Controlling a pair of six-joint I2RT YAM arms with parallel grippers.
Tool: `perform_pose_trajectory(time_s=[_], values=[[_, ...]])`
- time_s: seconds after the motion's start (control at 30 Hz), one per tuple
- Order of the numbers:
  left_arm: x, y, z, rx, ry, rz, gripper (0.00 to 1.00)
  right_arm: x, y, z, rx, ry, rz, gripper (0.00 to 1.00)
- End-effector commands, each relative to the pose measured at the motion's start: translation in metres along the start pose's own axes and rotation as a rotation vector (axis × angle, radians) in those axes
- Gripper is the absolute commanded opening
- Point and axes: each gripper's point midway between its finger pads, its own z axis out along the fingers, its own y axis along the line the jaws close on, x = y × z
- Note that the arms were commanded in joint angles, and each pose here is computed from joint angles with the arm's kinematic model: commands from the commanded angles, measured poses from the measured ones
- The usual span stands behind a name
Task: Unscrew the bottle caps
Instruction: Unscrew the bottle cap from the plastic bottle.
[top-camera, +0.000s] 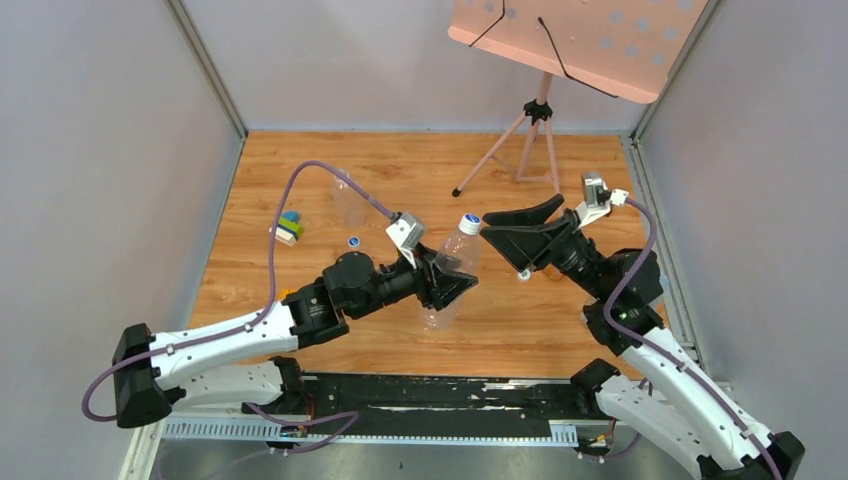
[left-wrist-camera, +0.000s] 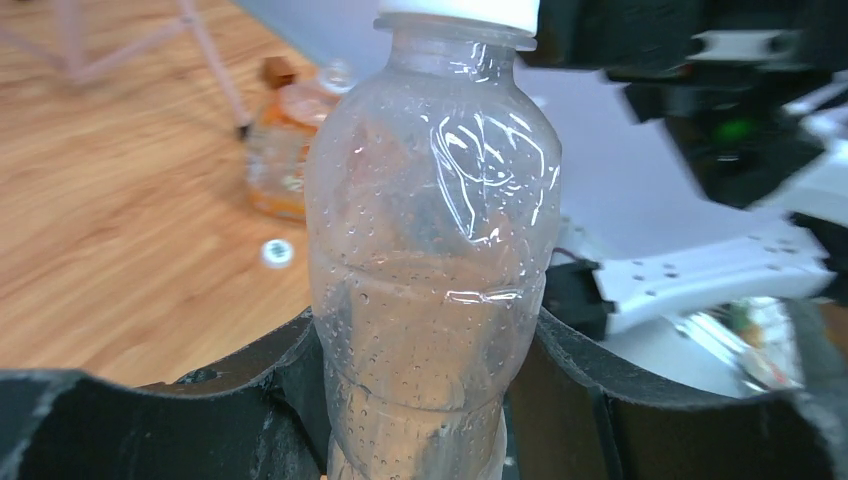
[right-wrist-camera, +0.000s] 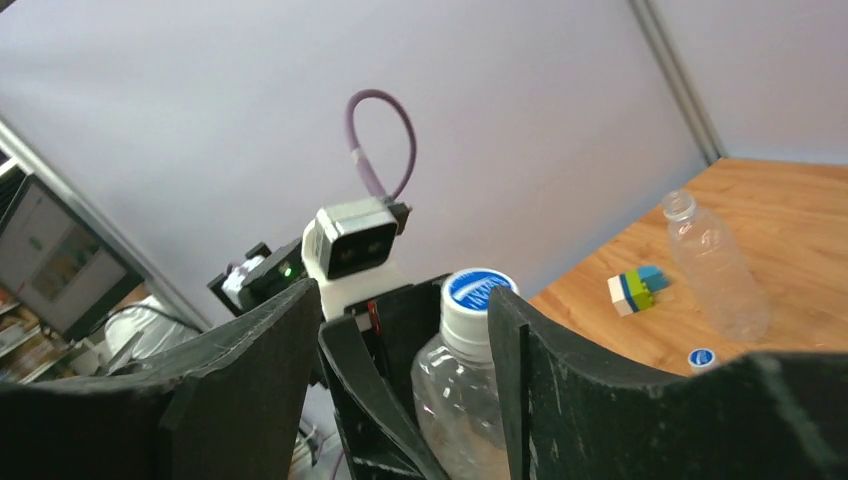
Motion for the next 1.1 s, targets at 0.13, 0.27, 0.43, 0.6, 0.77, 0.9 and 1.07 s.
perform_pose_trajectory(time_s=[0.13, 0.27, 0.43, 0.6, 0.77, 0.9, 1.07], values=[[0.015, 0.056, -0.003, -0.443, 0.121, 0.225, 0.00, 0.001, -0.051, 0.007, 0.332, -0.016, -0.013, 0.62], [0.011, 0.056, -0.003, -0.488, 0.121, 0.268, 0.00, 0.009, -0.069, 0.008, 0.453, -0.004, -0.001, 0.63], [0.010, 0.053, 0.000, -0.506, 0.124, 0.310, 0.00, 0.025, -0.095, 0.006, 0.573, 0.008, 0.062, 0.64], [0.012, 0.048, 0.003, -0.511, 0.130, 0.331, 0.00, 0.037, -0.096, 0.013, 0.540, 0.028, 0.092, 0.55], [0.013, 0.047, 0.004, -0.510, 0.131, 0.333, 0.00, 0.036, -0.091, 0.015, 0.512, 0.009, 0.098, 0.39], [0.014, 0.048, 0.003, -0.514, 0.135, 0.334, 0.00, 0.036, -0.090, 0.016, 0.508, 0.011, 0.102, 0.10], [0.017, 0.048, 0.003, -0.504, 0.137, 0.329, 0.00, 0.036, -0.083, 0.015, 0.458, -0.004, 0.112, 0.00]])
